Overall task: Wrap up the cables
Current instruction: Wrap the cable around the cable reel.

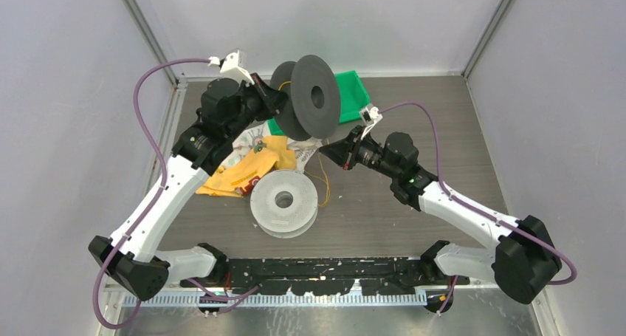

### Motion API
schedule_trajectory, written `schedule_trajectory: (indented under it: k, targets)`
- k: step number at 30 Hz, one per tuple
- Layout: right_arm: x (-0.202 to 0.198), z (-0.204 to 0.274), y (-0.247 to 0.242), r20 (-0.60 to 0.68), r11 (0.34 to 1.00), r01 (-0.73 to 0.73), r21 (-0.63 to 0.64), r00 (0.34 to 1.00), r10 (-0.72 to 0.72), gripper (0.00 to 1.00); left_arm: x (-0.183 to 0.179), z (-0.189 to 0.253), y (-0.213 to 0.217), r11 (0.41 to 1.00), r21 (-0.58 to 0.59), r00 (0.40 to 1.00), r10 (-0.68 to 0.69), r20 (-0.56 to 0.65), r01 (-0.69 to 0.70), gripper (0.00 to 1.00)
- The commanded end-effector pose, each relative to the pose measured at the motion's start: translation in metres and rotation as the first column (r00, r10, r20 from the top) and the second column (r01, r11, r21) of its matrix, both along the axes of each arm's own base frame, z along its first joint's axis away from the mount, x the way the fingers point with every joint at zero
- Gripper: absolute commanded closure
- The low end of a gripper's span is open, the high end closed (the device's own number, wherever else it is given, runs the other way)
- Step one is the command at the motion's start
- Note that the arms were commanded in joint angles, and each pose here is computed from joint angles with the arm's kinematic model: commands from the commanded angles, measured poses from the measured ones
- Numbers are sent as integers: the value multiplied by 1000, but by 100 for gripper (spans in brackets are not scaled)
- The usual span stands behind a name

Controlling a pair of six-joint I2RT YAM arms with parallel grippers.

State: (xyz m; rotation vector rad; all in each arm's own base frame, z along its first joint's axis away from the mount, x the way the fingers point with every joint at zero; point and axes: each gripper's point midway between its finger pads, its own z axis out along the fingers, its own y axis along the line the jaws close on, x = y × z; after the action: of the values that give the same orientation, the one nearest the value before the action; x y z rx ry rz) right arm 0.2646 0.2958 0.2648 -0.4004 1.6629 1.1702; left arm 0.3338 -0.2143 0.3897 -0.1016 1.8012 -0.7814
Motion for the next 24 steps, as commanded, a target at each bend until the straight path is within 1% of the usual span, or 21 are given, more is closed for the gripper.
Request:
schedule_trajectory:
  k: [1,5,7,10,11,12,14,15,17,21,24]
  targets:
    - [9,21,6,59,996,24,88,998,-29,91,-11,86,5,972,-235,975,60,216,-8,99]
    - [14,28,10,77,994,21,109,997,-29,91,-22,96,0,974,-224,966,46,255,13,100]
    - [15,32,13,80,993,13,115,997,-22,89,-26,98,1,976,-219,962,64,267,-4,99]
    - [18,35,16,81,992,7,125,997,-17,89,-29,102,7,973,-229,957,103,271,-40,99]
    - [18,36,17,80,992,7,129,997,-17,86,-30,104,10,970,-237,955,115,273,-49,99]
    - [18,37,17,83,991,7,137,996,-18,82,-31,105,12,967,-246,954,127,271,-59,99]
    - [18,38,16,84,989,10,146,996,-22,70,-32,108,16,962,-261,953,147,266,-75,100]
    - [18,38,16,85,989,11,149,996,-24,63,-33,110,17,962,-264,954,147,262,-75,100]
    - [17,36,15,97,988,11,152,995,-26,54,-35,115,16,963,-261,957,136,256,-67,100]
    - [16,34,5,148,984,45,171,986,-71,40,-41,124,16,966,-255,960,114,255,-47,99]
    - [16,29,-8,161,986,107,132,979,-128,31,-44,128,17,971,-235,960,105,258,-43,100]
